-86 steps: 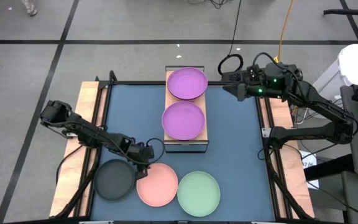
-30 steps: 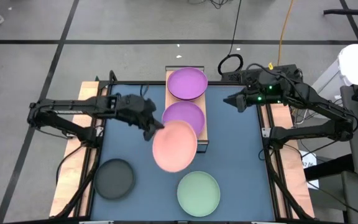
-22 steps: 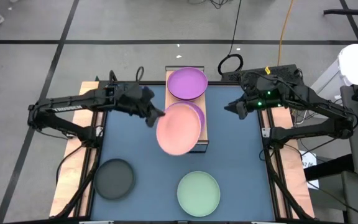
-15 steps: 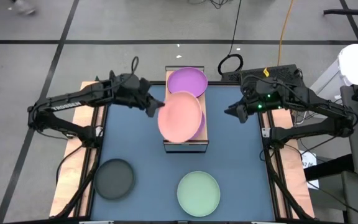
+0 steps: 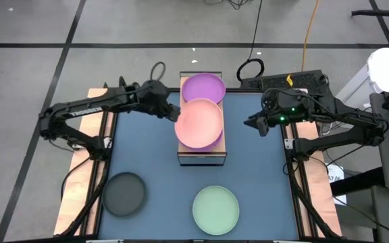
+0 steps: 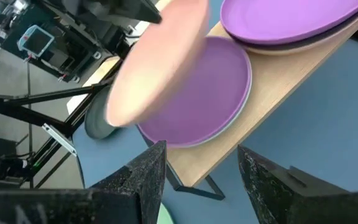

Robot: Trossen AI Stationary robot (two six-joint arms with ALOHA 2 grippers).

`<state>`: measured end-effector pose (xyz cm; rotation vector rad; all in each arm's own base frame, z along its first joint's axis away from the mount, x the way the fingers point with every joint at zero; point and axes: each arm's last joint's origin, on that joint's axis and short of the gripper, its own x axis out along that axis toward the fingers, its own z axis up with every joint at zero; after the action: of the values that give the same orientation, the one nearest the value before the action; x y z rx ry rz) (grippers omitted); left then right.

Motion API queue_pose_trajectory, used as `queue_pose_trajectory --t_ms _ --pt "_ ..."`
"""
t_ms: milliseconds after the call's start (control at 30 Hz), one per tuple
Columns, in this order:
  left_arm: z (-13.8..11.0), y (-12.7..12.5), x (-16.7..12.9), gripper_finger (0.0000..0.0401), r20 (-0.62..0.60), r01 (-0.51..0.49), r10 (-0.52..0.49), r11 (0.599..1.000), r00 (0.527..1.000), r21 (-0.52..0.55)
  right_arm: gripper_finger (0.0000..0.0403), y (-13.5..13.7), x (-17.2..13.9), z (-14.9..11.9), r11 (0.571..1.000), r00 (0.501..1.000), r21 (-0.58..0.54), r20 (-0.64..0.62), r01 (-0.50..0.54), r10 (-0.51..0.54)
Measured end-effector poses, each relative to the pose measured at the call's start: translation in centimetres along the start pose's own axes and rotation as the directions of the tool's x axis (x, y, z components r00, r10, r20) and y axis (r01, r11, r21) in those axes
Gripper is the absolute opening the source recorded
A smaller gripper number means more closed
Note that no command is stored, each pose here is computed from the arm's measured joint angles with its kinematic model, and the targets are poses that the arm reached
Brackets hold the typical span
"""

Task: Place and stack plates onto a shelf
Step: Stack the orange plate on top of the purple plate on the shelf

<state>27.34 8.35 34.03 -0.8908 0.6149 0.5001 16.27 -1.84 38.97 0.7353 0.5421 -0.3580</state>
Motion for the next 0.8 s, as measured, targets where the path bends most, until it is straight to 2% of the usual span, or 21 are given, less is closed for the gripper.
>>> queue_pose_trajectory --t_ms 267,800 --pt "-0.1 0.2 1.9 0.0005 0.021 -0.092 0.093 0.995 0.995 -0.027 0.018 0.2 0.0 -0.7 1.0 0.999 0.011 -0.05 0.008 -0.008" --pt "-0.7 0.2 2.0 0.0005 -0.008 -0.119 0.119 0.99 0.993 -0.072 0.018 0.5 -0.1 -1.1 0.999 0.999 -0.012 -0.024 0.035 -0.035"
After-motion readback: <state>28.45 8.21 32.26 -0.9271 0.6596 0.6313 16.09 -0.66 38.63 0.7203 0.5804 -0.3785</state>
